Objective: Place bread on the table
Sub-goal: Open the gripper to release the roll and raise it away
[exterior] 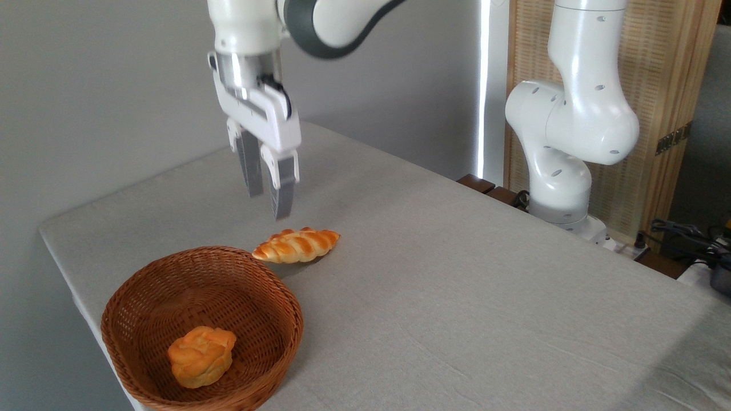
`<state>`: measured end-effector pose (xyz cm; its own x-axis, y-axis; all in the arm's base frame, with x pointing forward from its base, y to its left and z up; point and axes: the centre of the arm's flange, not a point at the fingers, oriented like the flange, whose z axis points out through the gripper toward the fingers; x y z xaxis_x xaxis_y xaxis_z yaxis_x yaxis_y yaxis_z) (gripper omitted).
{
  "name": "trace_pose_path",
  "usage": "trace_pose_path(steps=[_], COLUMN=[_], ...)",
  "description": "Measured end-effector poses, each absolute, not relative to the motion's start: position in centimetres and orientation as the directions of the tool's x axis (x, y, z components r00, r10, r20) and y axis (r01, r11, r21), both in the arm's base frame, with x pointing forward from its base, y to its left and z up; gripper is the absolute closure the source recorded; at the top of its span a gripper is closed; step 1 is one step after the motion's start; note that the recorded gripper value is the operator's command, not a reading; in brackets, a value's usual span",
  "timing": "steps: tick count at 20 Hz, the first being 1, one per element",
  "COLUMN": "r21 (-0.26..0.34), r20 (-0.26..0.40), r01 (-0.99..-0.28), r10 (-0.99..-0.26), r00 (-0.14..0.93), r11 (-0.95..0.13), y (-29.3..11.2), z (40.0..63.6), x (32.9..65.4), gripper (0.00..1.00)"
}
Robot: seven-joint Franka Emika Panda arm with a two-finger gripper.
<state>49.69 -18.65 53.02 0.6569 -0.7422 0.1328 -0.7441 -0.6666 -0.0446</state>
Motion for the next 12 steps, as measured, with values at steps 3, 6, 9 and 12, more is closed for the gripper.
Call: trace_pose_path(steps=[3, 6, 9, 12], r21=[-0.066, -0.049, -0.029, -0.026], r20=[0.168, 0.15, 0.118, 0.126], r01=[-0.707, -0.687, -0.706, -0.692], r10=[-0.706, -0.686, -0.704, -0.689], r00=[0.688, 0.712, 0.7, 0.714], r11=[-0.704, -0.725, -0.708, -0.721], y=[-15.9, -11.9, -9.5, -6.5], z=[56.3, 56.4, 56.9, 58.1], x=[49.5, 50.1, 50.2, 50.6], gripper=[0.0, 0.0, 0.0, 0.0])
